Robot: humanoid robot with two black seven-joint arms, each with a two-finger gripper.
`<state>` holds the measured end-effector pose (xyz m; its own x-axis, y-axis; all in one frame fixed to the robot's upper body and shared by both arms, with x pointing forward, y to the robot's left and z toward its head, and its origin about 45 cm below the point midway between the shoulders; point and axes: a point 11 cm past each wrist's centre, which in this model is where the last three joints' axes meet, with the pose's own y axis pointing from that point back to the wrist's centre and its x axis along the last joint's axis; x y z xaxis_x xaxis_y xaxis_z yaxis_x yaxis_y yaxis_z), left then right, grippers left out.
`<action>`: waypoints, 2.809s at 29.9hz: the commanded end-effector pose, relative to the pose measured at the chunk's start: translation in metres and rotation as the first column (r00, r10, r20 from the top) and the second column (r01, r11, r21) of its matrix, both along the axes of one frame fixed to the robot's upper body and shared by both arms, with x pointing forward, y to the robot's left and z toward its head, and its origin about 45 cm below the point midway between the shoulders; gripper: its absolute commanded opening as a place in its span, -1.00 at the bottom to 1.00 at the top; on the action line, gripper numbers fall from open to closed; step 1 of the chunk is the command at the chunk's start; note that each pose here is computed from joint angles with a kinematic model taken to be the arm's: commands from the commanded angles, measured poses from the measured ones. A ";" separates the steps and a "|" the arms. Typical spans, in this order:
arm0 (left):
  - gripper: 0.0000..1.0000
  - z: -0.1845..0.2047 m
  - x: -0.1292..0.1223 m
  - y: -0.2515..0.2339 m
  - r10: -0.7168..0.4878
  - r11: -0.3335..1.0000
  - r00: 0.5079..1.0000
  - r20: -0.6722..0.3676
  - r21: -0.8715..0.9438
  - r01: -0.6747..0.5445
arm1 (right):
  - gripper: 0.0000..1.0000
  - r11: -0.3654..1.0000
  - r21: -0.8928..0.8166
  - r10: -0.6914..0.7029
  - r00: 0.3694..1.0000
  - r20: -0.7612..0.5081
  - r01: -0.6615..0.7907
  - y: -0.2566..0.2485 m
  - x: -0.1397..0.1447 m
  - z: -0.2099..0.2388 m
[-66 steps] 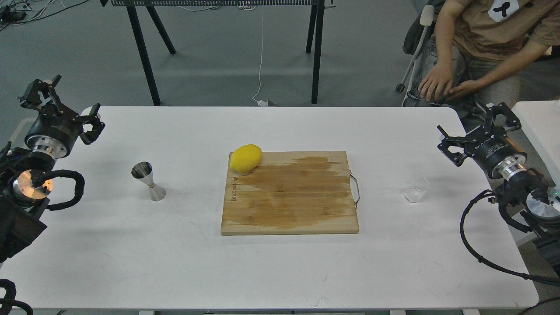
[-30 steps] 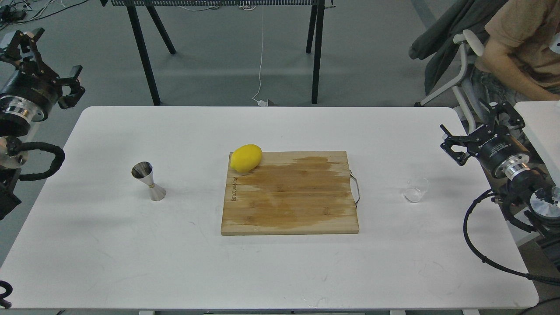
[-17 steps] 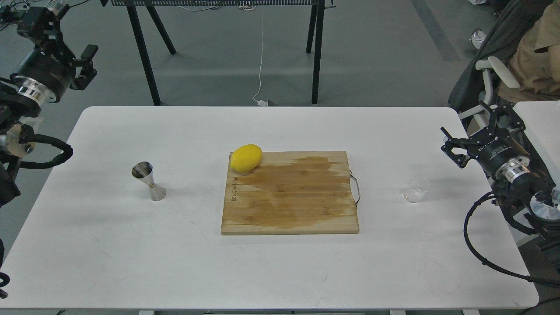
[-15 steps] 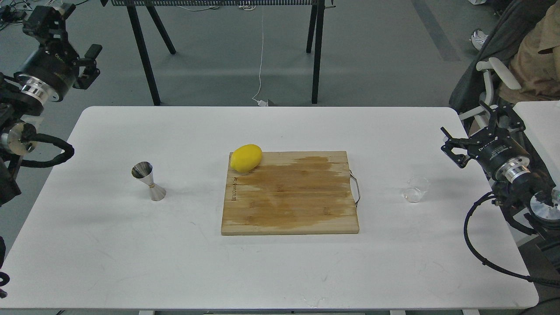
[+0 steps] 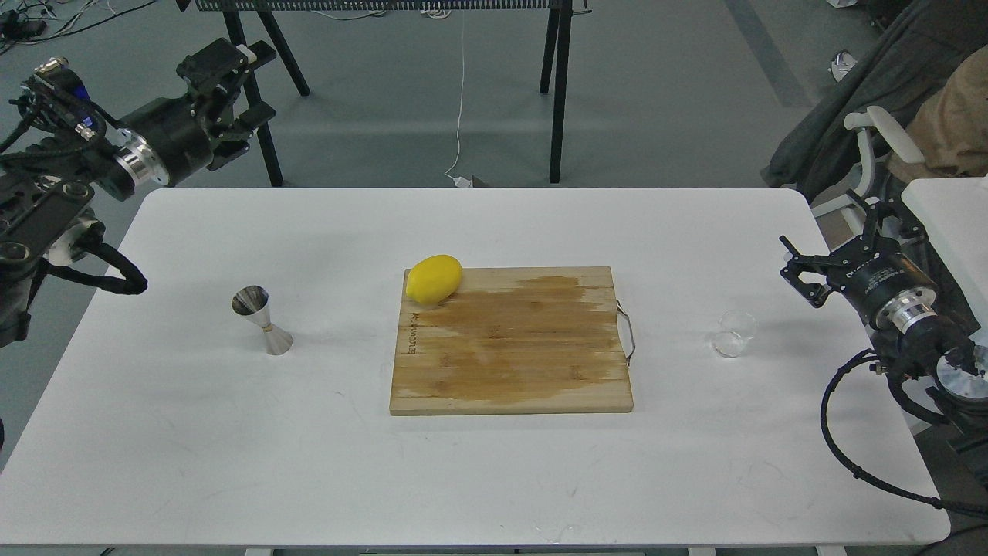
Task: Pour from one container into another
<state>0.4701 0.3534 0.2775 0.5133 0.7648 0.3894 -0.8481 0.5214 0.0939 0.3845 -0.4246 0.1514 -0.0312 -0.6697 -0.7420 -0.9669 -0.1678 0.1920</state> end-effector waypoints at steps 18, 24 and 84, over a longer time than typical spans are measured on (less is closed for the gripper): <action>1.00 -0.039 -0.092 0.035 0.012 0.887 0.965 0.263 0.443 -0.132 | 0.98 1.000 -0.003 -0.009 1.000 -0.011 0.009 -0.003 -0.003 -0.004; 1.00 -0.051 -0.115 0.045 0.005 0.808 0.920 0.393 0.540 -0.235 | 0.98 1.000 -0.005 -0.011 1.000 -0.015 0.011 -0.004 -0.004 -0.005; 0.99 -0.221 -0.171 0.018 -0.050 0.652 0.979 0.199 0.749 -0.119 | 0.98 0.999 -0.017 -0.042 0.999 -0.012 0.042 -0.021 -0.011 -0.002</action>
<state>0.2947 0.3735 0.0592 0.3468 0.1802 0.9205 -0.9062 0.3175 0.2793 0.3727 -0.4439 0.1477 -0.0692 -0.6789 -0.7309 -0.9694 -0.1272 0.2099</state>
